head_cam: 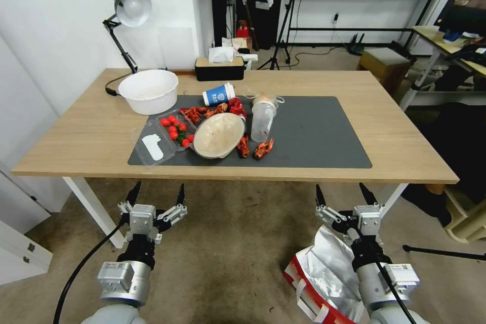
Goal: Pick up the food delivery bag from the floor and place it on the table.
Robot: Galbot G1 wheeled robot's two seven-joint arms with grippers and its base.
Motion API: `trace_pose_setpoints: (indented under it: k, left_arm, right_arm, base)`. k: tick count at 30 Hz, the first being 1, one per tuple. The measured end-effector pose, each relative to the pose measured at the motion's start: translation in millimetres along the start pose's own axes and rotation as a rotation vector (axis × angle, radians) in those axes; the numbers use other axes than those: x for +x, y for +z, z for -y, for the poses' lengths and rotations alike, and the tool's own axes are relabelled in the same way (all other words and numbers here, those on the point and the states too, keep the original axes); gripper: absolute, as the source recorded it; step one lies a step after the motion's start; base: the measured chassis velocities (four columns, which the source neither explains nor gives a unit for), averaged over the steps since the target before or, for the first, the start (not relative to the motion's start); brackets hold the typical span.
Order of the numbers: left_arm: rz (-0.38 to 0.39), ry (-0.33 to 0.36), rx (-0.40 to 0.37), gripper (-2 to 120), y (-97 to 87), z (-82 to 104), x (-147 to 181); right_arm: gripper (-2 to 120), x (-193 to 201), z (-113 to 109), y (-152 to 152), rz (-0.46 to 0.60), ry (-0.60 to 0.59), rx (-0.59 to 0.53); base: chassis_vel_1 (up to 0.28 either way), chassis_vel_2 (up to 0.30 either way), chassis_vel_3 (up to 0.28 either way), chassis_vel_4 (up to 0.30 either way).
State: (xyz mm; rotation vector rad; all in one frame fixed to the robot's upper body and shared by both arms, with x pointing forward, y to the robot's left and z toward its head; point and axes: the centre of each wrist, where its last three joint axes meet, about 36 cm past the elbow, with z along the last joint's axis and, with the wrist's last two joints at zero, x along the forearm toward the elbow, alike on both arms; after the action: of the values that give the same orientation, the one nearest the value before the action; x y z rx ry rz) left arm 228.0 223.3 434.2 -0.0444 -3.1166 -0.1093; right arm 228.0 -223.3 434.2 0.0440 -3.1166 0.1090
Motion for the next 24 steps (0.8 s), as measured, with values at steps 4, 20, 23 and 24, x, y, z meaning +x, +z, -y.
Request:
trace_pose_setpoints:
  k: [4, 20, 23, 24]
  left_arm:
    - [0.0, 0.0, 0.0, 100, 0.0, 0.0, 0.0]
    - [0.0, 0.0, 0.0, 100, 0.0, 0.0, 0.0]
    - [0.0, 0.0, 0.004, 100, -0.3, 0.1, -0.7]
    - [0.002, -0.001, 0.009, 100, -0.9, 0.4, -1.9]
  right_arm:
    - [100, 0.0, 0.0, 0.0, 0.0, 0.0, 0.0]
    - [100, 0.0, 0.0, 0.0, 0.0, 0.0, 0.0]
    - [100, -0.4, 0.3, -0.4, -0.001, 0.001, -0.001]
    - [100, -1.4, 1.3, -2.2, -0.002, 0.004, -0.005]
  base:
    - [0.0, 0.0, 0.0, 0.0]
    - [0.0, 0.0, 0.0, 0.0]
    - [0.0, 0.0, 0.0, 0.0]
    - [0.0, 0.0, 0.0, 0.0]
